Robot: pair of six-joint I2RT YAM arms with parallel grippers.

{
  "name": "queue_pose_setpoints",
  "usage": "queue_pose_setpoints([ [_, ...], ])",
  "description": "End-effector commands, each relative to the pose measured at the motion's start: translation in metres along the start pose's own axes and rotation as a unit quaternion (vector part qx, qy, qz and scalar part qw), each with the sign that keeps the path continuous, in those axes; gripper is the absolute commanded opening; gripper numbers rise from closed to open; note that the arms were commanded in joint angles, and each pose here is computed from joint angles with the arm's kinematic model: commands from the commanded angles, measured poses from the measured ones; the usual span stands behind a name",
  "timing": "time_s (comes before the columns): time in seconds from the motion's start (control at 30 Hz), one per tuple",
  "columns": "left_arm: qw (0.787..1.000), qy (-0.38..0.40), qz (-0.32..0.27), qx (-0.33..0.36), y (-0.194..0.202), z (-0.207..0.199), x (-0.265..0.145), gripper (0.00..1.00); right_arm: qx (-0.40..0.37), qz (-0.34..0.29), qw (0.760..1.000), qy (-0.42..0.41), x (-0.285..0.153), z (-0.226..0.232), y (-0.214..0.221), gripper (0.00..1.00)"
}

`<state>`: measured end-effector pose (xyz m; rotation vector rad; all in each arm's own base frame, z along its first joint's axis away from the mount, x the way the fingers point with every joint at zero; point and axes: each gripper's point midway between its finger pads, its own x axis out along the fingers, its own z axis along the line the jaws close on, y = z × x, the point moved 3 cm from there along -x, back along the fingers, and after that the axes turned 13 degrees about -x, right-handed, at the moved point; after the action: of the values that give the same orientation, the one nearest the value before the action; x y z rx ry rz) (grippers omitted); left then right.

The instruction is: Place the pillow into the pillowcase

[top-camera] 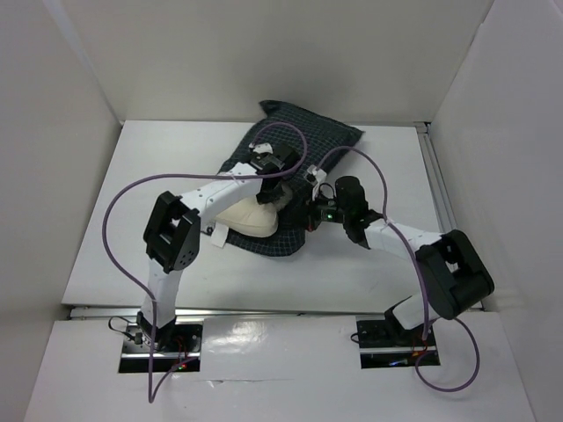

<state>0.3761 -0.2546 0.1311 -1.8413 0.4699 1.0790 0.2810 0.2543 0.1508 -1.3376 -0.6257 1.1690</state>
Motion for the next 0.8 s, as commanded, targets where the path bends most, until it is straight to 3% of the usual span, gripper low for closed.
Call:
queue_pose_setpoints([
  [0.0,0.995,0.062,-0.024,-0.078,-0.021,-0.040,0.013,0.00,0.018,0.017,0.993,-0.111,0.002,0.056,0.004,0.00],
  [0.1,0.986,0.136,-0.029,-0.087,-0.017,-0.066,-0.018,0.00,0.028,0.052,0.991,-0.121,0.013,0.060,0.032,0.00],
  [0.3,0.975,0.209,0.030,-0.069,0.009,-0.088,-0.034,0.00,0.002,0.058,0.978,-0.201,0.032,0.092,0.043,0.00],
  [0.4,0.972,0.228,0.022,-0.049,0.017,-0.099,-0.052,0.00,-0.005,0.066,0.974,-0.215,0.032,0.093,0.052,0.00],
  [0.53,0.967,0.250,0.010,-0.036,0.012,-0.092,-0.072,0.00,-0.046,0.035,0.994,-0.097,0.016,0.077,0.026,0.04],
  [0.67,0.962,0.269,0.000,-0.037,0.003,-0.092,-0.087,0.00,-0.071,0.001,0.997,0.033,-0.015,0.060,0.005,0.08],
  [0.73,0.963,0.268,-0.017,-0.031,-0.003,-0.090,-0.090,0.00,-0.068,0.009,0.994,0.084,-0.024,0.050,-0.003,0.46],
  [0.77,0.963,0.266,-0.013,-0.025,0.002,-0.090,-0.092,0.00,-0.051,0.032,0.985,0.162,-0.035,0.031,0.001,0.61],
])
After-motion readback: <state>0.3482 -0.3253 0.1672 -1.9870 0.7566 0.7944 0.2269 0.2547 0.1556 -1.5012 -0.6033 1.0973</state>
